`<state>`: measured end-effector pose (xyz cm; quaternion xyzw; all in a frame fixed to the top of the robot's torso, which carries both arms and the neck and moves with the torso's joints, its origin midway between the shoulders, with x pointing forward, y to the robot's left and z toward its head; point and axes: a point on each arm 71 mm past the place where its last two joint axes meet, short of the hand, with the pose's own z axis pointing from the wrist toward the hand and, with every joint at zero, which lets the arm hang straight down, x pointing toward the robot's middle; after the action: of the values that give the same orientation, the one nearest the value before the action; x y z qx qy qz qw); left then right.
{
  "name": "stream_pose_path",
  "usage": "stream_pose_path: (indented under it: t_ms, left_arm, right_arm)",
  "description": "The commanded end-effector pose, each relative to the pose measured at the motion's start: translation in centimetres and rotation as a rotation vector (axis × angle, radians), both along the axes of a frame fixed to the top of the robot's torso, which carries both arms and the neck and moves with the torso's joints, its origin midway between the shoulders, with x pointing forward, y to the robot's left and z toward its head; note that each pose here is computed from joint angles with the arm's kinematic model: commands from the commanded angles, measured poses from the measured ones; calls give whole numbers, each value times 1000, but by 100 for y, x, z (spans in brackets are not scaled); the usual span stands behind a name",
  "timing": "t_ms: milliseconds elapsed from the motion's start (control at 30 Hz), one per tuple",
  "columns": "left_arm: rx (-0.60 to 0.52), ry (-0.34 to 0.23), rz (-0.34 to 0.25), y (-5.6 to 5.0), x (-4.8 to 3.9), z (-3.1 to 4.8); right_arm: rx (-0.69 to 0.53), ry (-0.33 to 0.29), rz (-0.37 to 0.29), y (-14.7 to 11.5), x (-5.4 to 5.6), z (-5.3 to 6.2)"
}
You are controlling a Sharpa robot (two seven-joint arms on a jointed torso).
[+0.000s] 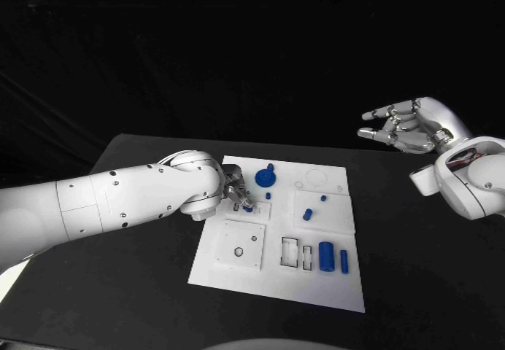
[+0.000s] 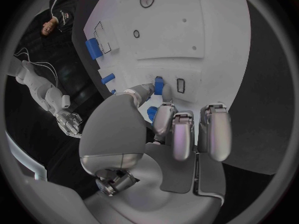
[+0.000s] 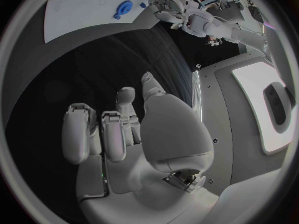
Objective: Assemble the parts on the task board
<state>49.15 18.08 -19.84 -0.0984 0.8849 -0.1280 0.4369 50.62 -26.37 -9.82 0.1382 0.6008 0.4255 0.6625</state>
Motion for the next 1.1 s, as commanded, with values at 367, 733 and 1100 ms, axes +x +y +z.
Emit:
stream_pose_path:
  t_ms: [367,733,1100]
  left_arm:
    - [23,35,-24,4,-8,-33]
    - [14,56,-17,-4,13,-47]
    - [29,66,-37,-75,37,-51]
  right_arm:
    - [-2,-1,13,12,-2,-2]
    - [-2,1,12,11,-1,-4]
    - [0,0,8,2,3,-3]
